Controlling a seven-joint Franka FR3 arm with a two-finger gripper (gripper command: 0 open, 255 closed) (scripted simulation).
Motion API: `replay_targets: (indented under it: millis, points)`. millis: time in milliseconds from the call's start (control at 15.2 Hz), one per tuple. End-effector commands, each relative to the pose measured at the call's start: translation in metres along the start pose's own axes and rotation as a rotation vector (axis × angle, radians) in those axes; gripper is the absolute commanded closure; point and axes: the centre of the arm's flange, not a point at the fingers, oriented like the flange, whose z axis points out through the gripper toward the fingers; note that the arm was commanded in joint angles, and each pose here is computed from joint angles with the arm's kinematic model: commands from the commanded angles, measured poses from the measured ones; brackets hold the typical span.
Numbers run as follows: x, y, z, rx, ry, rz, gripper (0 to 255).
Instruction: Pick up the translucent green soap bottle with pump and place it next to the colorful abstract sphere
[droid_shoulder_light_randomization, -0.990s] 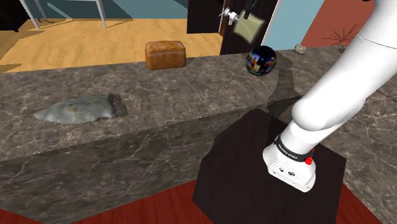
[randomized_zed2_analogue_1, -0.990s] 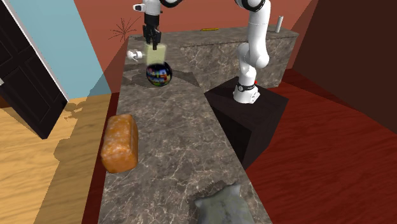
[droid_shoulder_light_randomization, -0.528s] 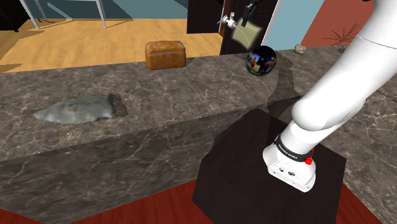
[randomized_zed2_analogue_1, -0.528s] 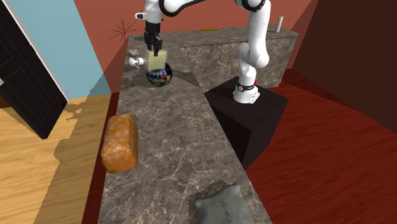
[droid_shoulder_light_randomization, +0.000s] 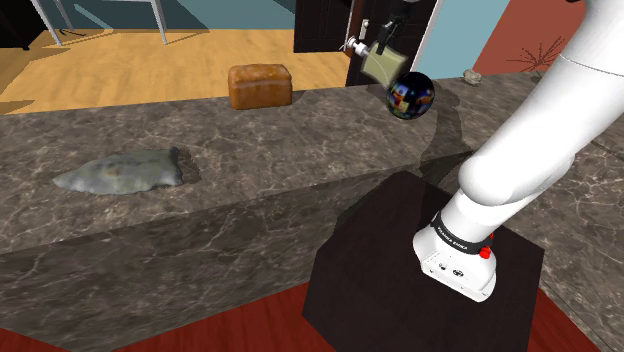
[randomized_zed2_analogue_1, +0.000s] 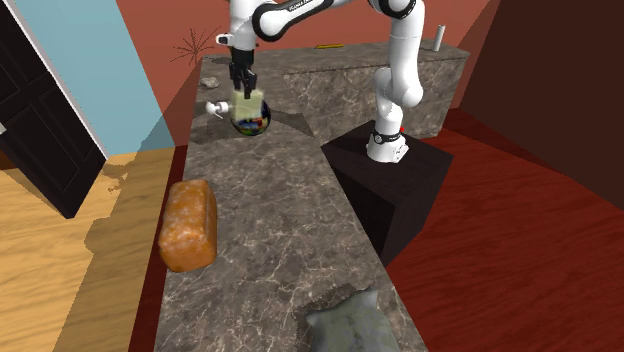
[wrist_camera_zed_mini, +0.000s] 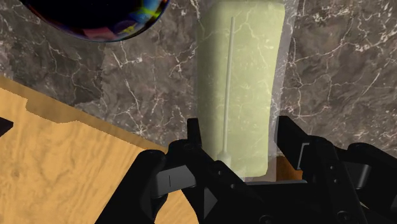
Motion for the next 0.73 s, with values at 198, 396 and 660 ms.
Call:
replay_targets:
  millis: [198, 396, 660]
  points:
    - [-0.004, -0.002, 0.026, -0.001, 0.001, 0.0, 255]
    - [-0.007, -0.004, 0.042, -0.001, 0.001, 0.0, 255]
    - [-0.01, -0.005, 0.062, -0.001, 0.001, 0.0, 255]
